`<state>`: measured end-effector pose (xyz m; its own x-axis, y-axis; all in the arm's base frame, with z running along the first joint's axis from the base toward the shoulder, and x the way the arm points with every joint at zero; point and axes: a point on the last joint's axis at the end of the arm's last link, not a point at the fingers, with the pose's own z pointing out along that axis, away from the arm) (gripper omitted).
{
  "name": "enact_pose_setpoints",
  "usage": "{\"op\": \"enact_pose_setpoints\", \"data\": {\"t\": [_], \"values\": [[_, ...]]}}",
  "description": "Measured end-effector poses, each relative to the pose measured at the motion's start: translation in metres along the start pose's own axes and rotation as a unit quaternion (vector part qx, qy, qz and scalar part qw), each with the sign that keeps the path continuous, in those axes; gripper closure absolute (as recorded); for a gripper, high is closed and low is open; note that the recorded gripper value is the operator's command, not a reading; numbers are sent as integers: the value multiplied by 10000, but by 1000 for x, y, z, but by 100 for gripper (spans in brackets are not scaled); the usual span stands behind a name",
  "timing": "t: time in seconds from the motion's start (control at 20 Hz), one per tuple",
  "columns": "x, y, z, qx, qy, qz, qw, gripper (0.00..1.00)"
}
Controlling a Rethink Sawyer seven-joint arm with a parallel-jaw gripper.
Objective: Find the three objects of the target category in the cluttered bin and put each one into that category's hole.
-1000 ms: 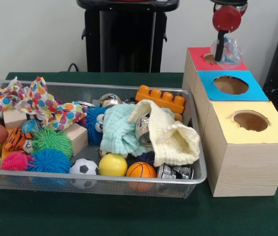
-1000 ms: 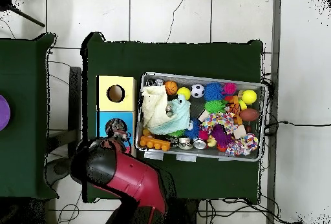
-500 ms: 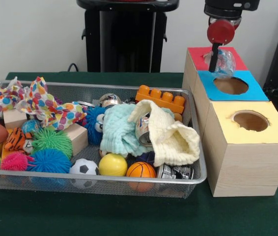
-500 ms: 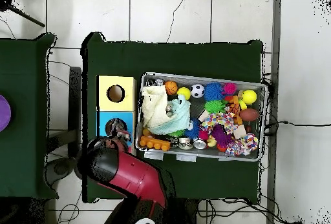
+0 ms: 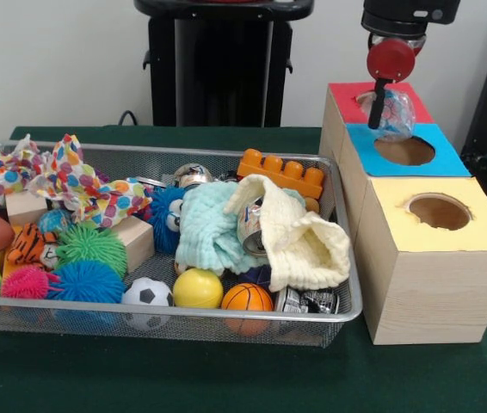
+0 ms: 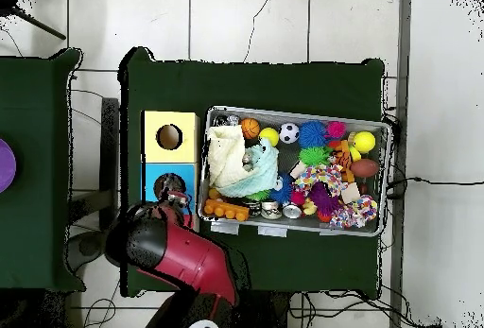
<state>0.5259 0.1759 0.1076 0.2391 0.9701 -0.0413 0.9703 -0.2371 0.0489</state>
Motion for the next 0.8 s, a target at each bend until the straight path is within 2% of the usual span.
{"op": "enact_pose_setpoints", "data": {"t": [0.2,0.45,0.8], "values": [[4,0,1,-31,-39,-33,10000,100],[17,-5,8,-32,-80,-100,9999,100],[24,-2,18,-54,-105,19,9999,100]]}}
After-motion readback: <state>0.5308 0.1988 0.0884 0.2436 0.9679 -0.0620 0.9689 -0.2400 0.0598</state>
